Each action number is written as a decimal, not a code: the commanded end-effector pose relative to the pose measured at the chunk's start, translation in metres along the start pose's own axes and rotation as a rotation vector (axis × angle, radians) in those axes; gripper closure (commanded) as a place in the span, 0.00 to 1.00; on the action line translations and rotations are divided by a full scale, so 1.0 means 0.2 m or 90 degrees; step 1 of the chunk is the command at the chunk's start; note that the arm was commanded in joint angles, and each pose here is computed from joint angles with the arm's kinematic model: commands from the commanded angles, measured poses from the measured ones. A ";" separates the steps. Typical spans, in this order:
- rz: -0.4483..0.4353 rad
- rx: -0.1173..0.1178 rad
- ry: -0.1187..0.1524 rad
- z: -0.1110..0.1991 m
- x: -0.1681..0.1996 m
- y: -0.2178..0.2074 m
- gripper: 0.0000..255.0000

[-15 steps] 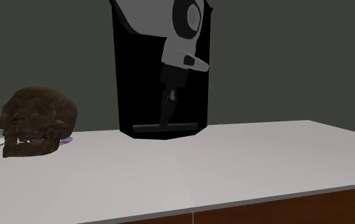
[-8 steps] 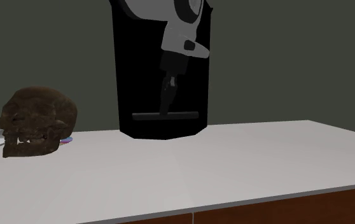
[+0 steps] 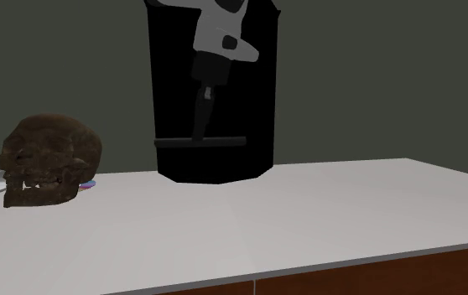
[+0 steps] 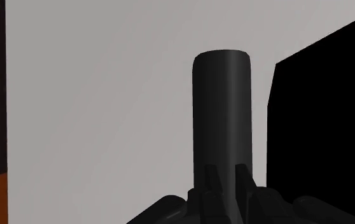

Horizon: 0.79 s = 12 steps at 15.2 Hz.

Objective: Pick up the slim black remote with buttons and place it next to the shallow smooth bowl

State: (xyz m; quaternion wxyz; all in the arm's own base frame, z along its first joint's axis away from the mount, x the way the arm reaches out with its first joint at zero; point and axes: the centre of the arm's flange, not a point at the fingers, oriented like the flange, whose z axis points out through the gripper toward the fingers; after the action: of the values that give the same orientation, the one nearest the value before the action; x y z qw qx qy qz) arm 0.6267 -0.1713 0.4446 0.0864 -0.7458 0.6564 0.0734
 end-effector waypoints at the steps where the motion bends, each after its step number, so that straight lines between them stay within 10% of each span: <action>1: 0.000 0.000 0.000 0.03 -0.13 0.03 1.00; 12: 0.000 0.000 0.000 0.18 -0.82 0.18 1.00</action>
State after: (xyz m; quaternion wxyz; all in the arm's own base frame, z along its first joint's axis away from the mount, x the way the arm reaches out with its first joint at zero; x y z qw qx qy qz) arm 0.5764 -0.0195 0.4444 0.0864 -0.7461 0.6561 0.0737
